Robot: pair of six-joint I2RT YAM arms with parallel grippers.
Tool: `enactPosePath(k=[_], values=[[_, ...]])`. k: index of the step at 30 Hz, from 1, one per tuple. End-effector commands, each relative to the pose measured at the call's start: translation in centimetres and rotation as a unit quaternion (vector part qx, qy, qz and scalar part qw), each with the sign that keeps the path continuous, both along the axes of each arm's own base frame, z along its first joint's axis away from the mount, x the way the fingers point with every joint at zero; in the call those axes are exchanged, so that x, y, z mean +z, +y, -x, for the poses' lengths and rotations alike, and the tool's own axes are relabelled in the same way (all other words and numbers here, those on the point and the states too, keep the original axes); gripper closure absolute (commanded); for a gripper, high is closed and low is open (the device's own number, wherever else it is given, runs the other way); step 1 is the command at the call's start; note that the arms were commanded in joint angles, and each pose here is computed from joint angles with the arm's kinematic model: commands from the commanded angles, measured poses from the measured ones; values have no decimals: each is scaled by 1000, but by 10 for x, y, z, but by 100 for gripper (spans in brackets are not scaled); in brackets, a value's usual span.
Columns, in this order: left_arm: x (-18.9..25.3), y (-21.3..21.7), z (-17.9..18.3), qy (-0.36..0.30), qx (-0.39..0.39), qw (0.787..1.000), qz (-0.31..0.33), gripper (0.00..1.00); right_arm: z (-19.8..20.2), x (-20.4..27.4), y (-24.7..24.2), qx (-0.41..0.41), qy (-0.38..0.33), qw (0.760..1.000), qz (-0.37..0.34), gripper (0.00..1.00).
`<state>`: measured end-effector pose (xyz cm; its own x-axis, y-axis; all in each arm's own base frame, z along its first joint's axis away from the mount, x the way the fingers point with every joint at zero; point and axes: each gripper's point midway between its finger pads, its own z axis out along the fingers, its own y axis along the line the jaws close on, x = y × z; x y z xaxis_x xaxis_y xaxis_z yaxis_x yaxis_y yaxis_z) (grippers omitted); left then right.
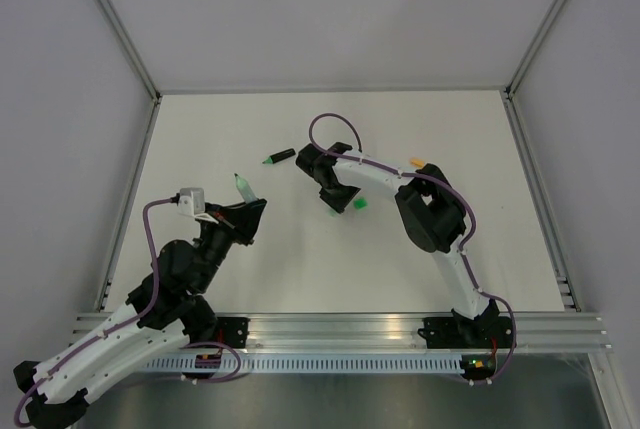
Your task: Insert the pens into the pen caps
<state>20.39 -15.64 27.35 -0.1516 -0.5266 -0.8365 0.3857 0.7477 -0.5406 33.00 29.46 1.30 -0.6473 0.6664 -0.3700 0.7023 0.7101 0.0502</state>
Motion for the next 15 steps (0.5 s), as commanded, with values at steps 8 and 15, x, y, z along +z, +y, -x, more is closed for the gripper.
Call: enactPosePath(k=[8, 15], values=[[2, -6, -1, -6, -10, 1000, -2, 98, -6, -4, 6, 72, -19, 997, -12, 100], [-3, -21, -2, -3, -35, 999, -23, 98, -20, 80, 8, 183, -134, 973, -46, 100]])
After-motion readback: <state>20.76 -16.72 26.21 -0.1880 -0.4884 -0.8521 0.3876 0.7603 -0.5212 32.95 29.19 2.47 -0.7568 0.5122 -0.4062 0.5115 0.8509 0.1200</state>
